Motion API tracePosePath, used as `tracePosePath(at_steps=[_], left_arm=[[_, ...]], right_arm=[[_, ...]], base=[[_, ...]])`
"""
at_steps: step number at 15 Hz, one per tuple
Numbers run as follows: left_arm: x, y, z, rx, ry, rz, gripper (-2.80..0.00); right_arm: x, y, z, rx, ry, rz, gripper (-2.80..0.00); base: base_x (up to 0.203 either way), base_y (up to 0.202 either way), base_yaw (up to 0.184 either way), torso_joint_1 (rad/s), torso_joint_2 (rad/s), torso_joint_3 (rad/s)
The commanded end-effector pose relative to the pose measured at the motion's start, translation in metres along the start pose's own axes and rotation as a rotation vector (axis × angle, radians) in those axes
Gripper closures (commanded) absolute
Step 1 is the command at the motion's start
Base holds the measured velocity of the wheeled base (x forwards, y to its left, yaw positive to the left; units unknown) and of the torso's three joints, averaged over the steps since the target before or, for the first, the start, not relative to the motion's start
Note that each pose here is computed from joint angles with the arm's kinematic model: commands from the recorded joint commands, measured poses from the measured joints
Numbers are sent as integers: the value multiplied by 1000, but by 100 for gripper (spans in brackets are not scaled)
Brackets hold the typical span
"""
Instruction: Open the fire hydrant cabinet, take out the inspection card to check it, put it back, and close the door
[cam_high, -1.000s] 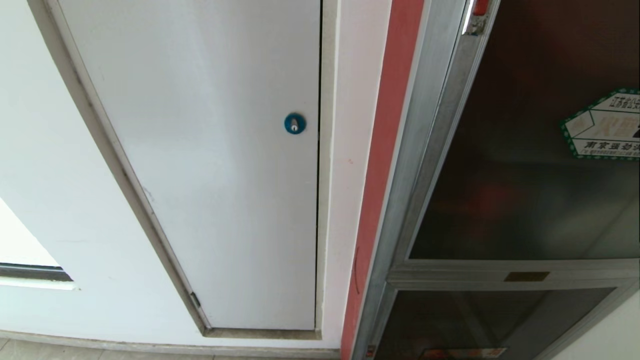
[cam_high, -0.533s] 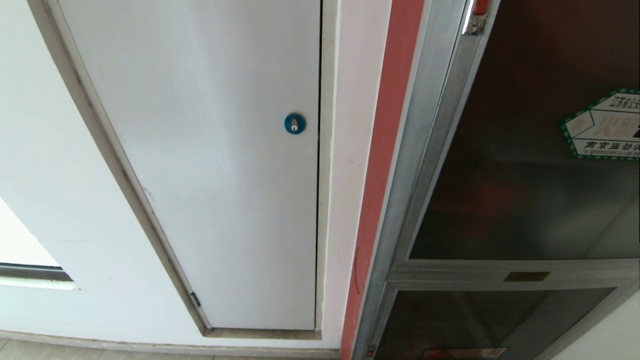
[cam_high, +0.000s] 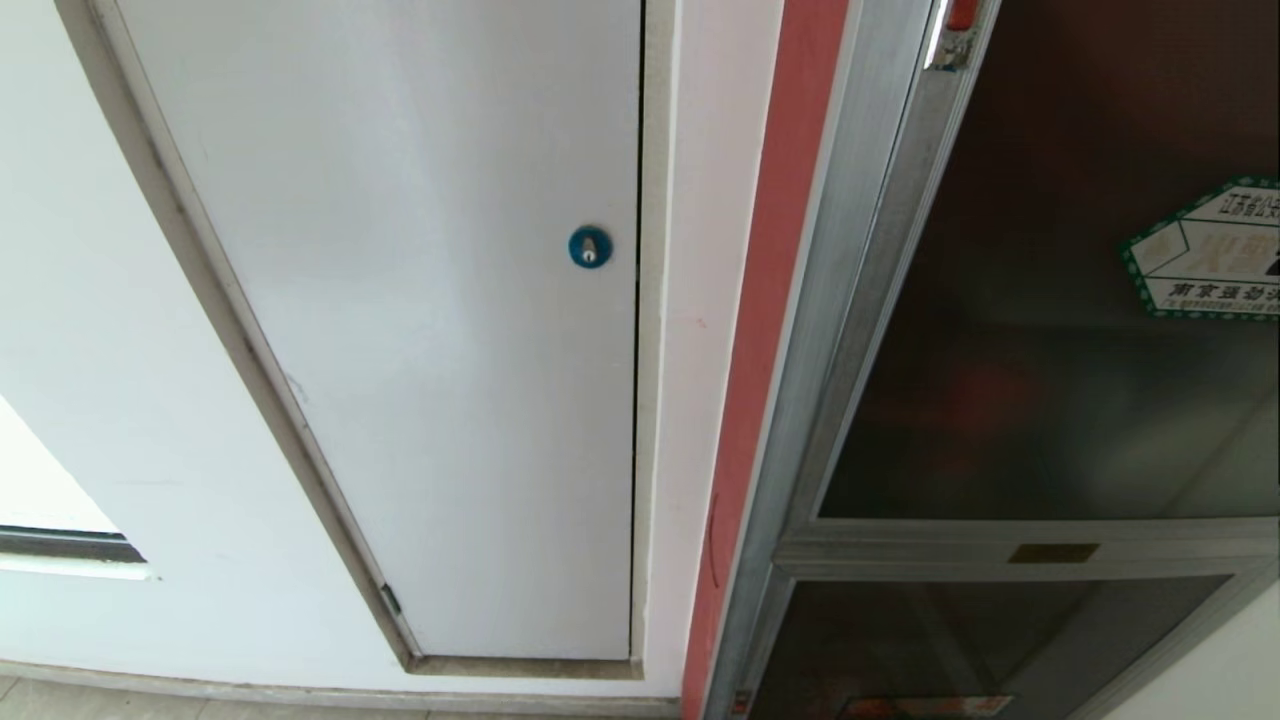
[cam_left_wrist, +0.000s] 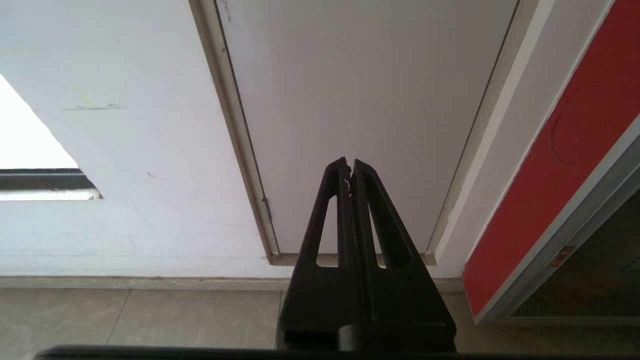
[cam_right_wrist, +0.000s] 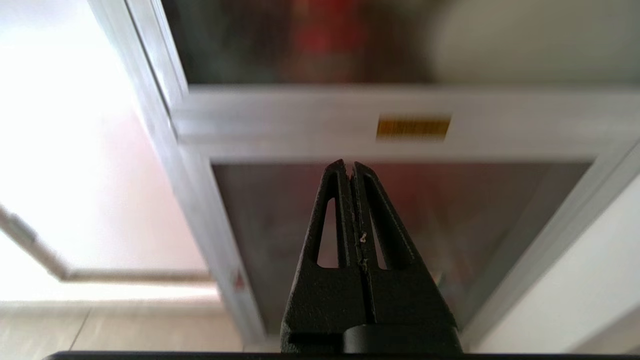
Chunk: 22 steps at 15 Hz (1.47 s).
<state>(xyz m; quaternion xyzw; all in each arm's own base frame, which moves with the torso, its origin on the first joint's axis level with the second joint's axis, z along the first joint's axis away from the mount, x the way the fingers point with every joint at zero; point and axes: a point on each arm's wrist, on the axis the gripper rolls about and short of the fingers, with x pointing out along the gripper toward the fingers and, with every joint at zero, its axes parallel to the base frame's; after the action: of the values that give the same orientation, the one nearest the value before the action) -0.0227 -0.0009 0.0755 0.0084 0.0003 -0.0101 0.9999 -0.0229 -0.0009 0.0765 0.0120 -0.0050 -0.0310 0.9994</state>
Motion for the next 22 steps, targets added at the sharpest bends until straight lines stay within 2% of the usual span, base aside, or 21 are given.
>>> tracePosePath(at_steps=[1,22], left_arm=[[0,0,0,0,1,0,0],[0,0,0,0,1,-1,0]], right_arm=[[0,0,0,46,3,2,0],[0,0,0,54,2,1,0]], base=[[0,0,0,0,0,0],[0,0,0,0,0,0]])
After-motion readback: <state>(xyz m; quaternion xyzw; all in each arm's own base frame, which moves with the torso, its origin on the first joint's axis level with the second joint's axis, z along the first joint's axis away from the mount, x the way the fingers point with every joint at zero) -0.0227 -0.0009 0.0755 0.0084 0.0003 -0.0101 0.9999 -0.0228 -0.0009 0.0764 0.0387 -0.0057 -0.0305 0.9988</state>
